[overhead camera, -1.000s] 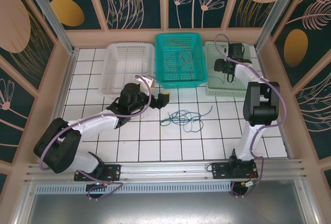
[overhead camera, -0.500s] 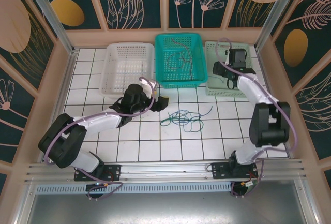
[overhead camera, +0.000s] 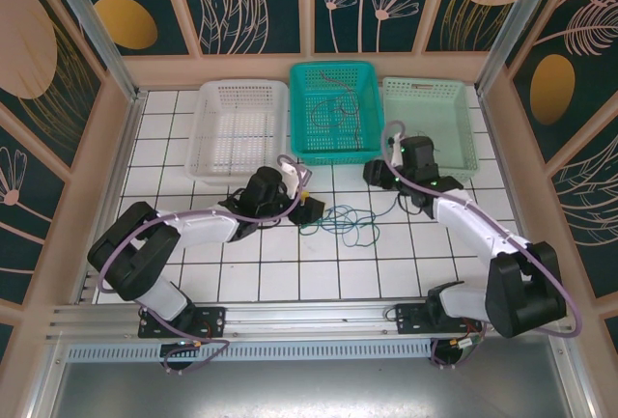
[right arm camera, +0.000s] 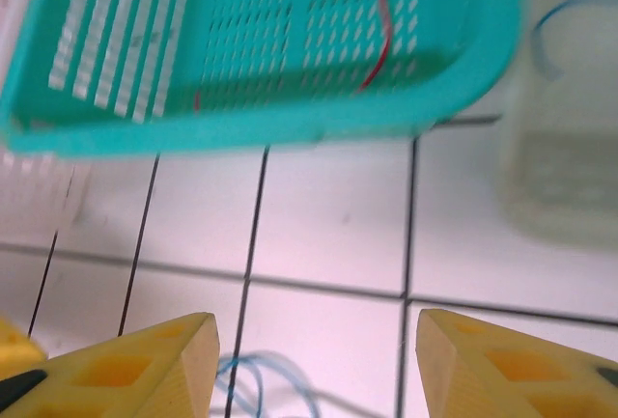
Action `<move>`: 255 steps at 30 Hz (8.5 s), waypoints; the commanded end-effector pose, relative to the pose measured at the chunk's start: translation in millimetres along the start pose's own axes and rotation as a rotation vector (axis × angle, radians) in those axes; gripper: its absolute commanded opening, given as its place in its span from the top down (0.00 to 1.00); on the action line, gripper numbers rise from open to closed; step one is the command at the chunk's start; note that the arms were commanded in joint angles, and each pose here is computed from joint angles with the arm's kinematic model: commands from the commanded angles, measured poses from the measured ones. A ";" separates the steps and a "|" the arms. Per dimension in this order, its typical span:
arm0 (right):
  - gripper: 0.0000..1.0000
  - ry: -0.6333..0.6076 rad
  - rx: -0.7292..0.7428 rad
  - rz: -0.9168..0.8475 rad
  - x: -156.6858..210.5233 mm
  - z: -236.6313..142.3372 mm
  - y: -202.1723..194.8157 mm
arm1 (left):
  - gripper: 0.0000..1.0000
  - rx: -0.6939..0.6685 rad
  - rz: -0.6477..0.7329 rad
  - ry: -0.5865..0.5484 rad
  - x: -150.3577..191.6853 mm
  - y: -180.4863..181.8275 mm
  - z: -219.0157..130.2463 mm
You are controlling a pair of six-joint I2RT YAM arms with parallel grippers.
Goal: Untangle the cables
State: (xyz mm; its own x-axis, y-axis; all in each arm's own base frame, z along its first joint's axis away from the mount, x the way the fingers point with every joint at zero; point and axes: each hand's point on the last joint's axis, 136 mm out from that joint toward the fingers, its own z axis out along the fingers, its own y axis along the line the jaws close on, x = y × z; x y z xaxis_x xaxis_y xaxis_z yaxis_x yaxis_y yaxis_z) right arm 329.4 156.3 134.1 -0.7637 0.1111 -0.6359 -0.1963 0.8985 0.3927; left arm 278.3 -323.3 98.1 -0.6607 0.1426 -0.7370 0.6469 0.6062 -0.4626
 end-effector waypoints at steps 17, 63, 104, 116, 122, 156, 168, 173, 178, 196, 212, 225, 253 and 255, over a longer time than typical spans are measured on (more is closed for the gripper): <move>0.44 0.117 -0.094 0.115 61.9 11.2 21.0 | 0.40 -0.025 0.065 0.100 52.9 1.6 -14.6; 0.39 0.246 -0.022 0.137 113.1 36.6 -3.8 | 1.00 0.010 0.245 -0.083 -23.8 -34.2 -39.3; 0.41 0.038 0.187 0.017 73.6 -6.7 -28.0 | 1.00 -0.136 0.362 -0.555 -157.0 -89.8 -190.7; 0.40 -0.013 0.156 -0.030 55.1 -12.9 -17.4 | 1.00 -0.091 0.387 -0.537 -153.6 -99.2 -192.6; 0.35 -0.034 0.039 -0.093 51.5 -15.2 4.4 | 1.00 -0.043 0.403 -0.502 -144.3 -103.2 -183.3; 0.35 0.056 -0.099 0.151 21.3 14.7 25.0 | 1.00 0.050 0.466 -0.392 -103.7 -100.4 -151.1; 0.38 0.206 -0.140 0.246 57.8 35.7 31.1 | 1.00 0.011 0.490 -0.417 -109.9 -95.5 -149.9; 0.40 0.216 -0.139 0.252 68.5 35.7 30.2 | 1.00 0.024 0.500 -0.429 -115.2 -98.7 -147.5; 0.46 0.224 -0.065 0.240 74.9 38.4 15.3 | 1.00 0.028 0.512 -0.446 -118.9 -102.2 -151.8; 1.00 0.279 0.046 0.206 109.5 32.4 -14.5 | 1.00 -0.142 0.513 -0.571 -145.9 -89.8 -187.0; 0.49 0.050 -0.038 0.103 78.3 -14.9 2.0 | 1.00 -0.181 0.446 -0.527 -147.6 -76.3 -170.1; 0.39 -0.027 -0.202 0.025 82.5 -36.3 56.8 | 1.00 -0.195 0.380 -0.505 -157.4 -71.7 -157.6; 1.00 -0.057 -0.074 -0.047 77.8 -1.8 52.6 | 1.00 -0.232 0.335 -0.526 -163.6 -65.9 -162.1; 1.00 -0.089 -0.081 -0.037 73.8 -16.4 51.2 | 1.00 -0.261 0.340 -0.505 -160.4 -59.8 -158.8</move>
State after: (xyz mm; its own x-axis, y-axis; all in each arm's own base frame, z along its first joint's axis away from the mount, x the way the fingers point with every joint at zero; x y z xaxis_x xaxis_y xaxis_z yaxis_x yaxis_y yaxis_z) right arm 260.2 213.6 106.1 -0.7228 0.0924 -0.6849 -0.2818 0.8654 0.4142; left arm 278.4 -264.0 309.5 -0.1533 0.0219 -0.9879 0.6681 0.7390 -0.0873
